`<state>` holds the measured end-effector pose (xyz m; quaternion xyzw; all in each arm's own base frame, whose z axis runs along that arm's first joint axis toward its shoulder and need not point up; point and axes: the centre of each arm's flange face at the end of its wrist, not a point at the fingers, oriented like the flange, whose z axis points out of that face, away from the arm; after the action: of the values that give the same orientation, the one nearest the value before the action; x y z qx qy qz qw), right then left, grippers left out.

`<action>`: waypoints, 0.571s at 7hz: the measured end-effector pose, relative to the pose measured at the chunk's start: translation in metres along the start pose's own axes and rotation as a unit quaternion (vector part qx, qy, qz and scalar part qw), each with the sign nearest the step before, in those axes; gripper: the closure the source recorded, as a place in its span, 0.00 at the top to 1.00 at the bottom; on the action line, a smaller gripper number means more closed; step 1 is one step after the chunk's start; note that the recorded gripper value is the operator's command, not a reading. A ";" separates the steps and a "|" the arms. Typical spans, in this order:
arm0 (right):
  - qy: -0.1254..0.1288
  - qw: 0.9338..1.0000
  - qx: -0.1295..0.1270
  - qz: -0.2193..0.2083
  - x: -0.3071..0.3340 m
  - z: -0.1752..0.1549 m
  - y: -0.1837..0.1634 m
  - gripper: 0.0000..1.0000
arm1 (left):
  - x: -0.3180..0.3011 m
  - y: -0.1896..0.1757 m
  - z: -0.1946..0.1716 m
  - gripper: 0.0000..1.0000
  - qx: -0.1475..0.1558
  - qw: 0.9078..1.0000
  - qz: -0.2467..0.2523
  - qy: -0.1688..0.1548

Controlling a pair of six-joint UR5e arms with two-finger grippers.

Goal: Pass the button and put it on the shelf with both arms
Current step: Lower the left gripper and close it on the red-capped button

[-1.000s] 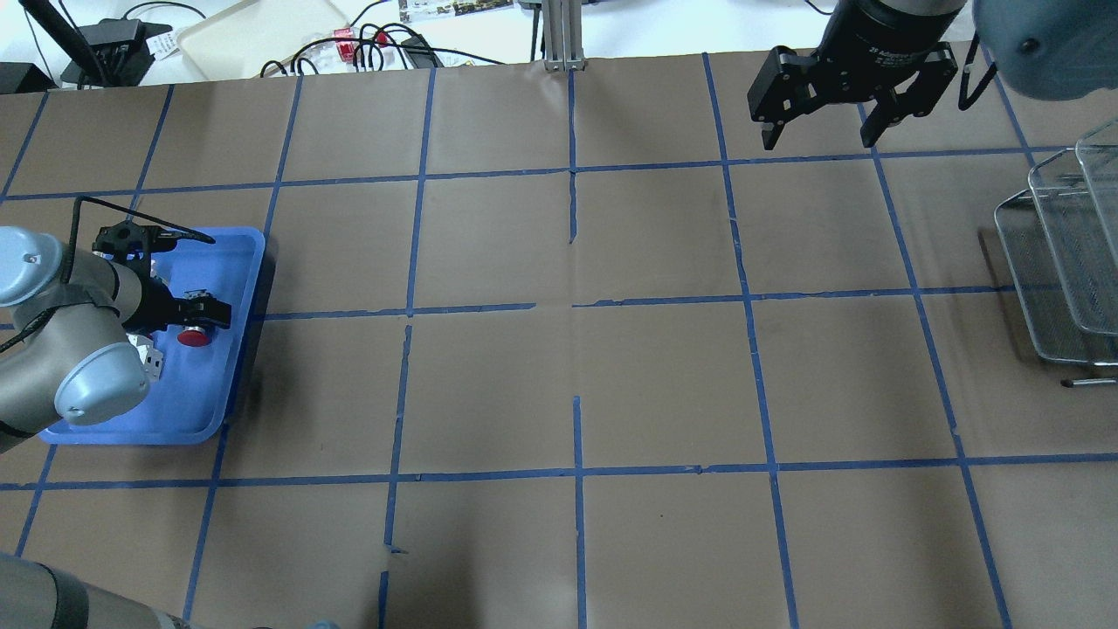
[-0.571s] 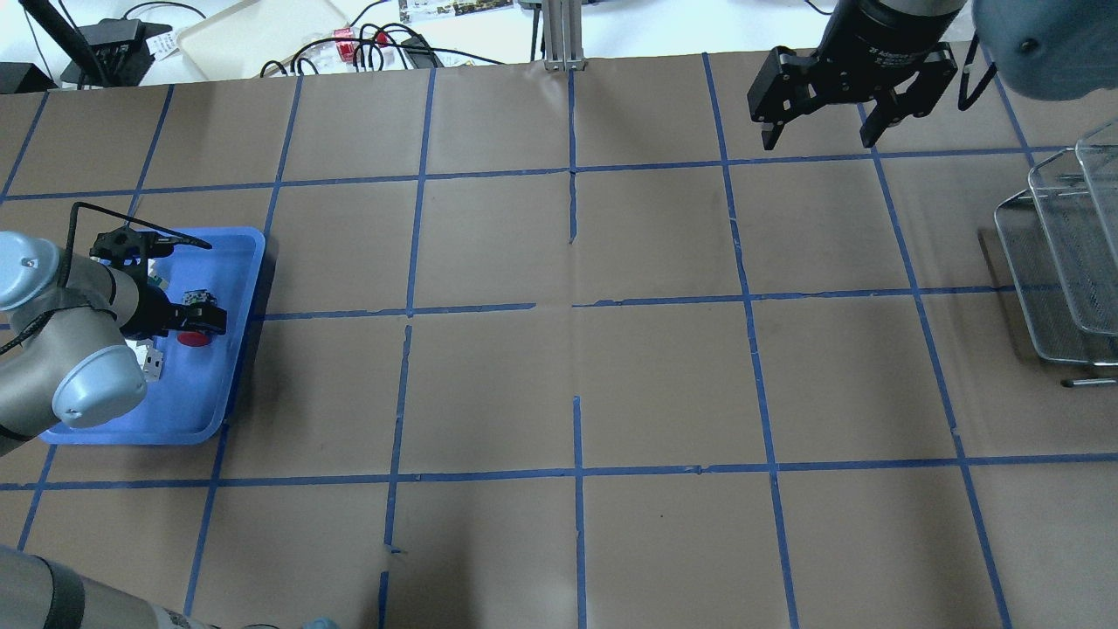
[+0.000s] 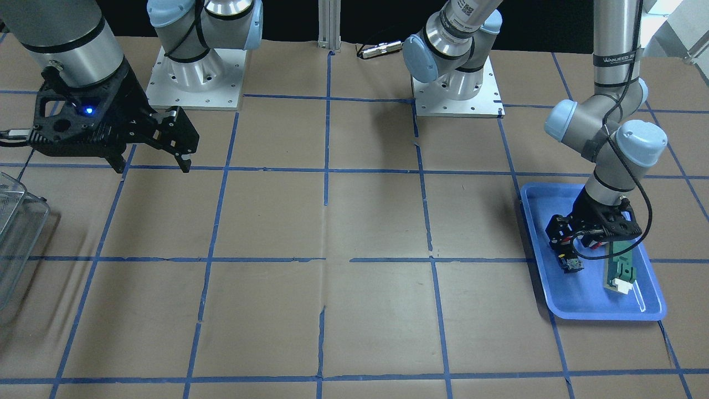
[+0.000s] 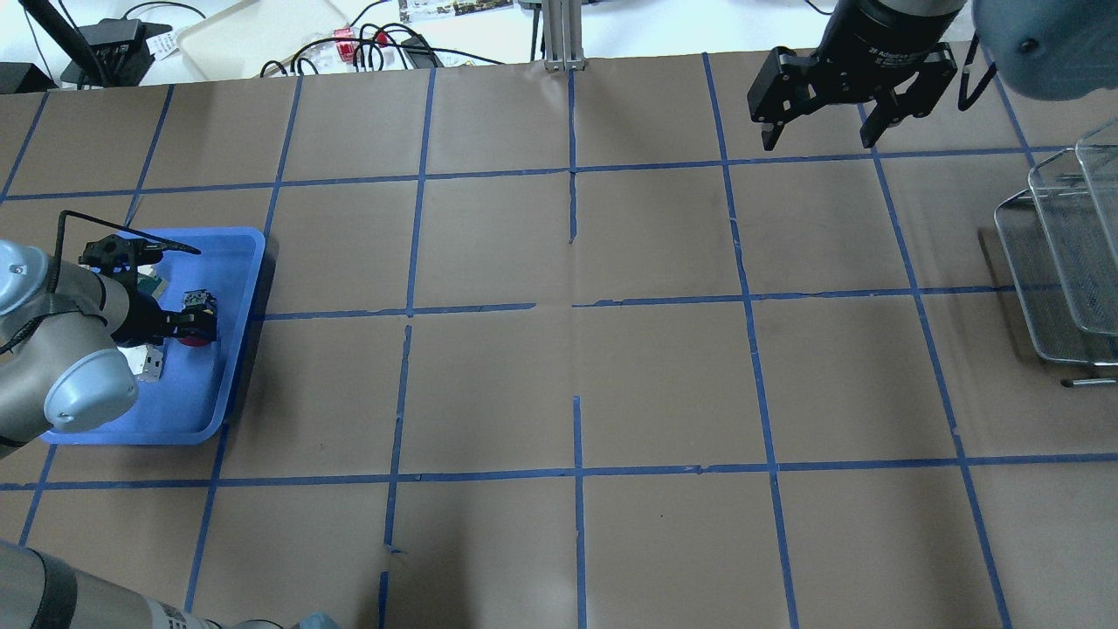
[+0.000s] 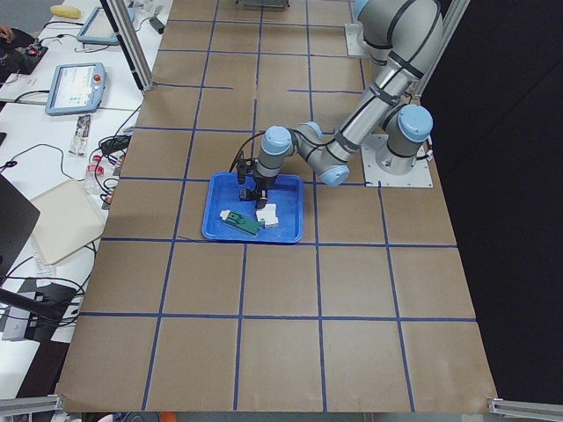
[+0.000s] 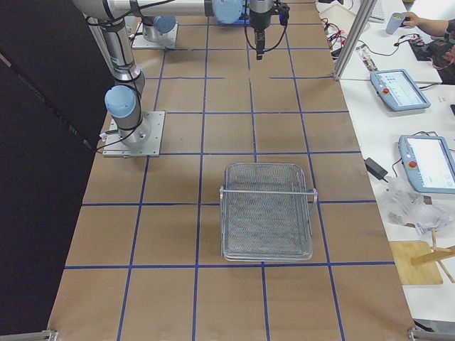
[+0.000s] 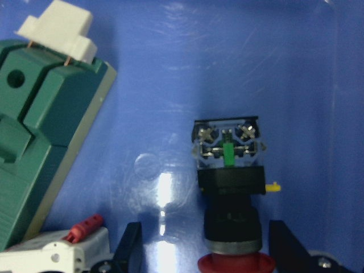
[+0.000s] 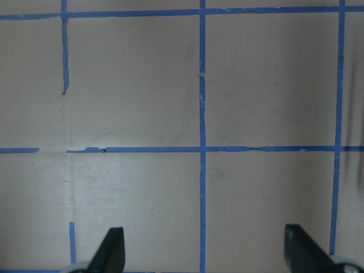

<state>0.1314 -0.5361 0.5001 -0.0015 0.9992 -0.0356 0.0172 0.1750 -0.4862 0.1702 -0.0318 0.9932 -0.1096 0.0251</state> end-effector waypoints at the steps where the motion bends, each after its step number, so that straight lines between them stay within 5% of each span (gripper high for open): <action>1: 0.000 1.000 0.000 0.000 0.000 0.000 0.000 1.00 | 0.001 -0.001 -0.002 0.81 0.002 1.000 0.000 0.000; 4: 0.000 1.000 0.000 0.000 0.000 0.000 0.000 1.00 | 0.006 -0.003 -0.006 0.76 0.006 1.000 0.006 0.004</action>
<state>0.1314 -0.5360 0.5002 -0.0015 0.9992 -0.0361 0.0172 0.1684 -0.4879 0.1768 -0.0256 0.9927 -0.1155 0.0219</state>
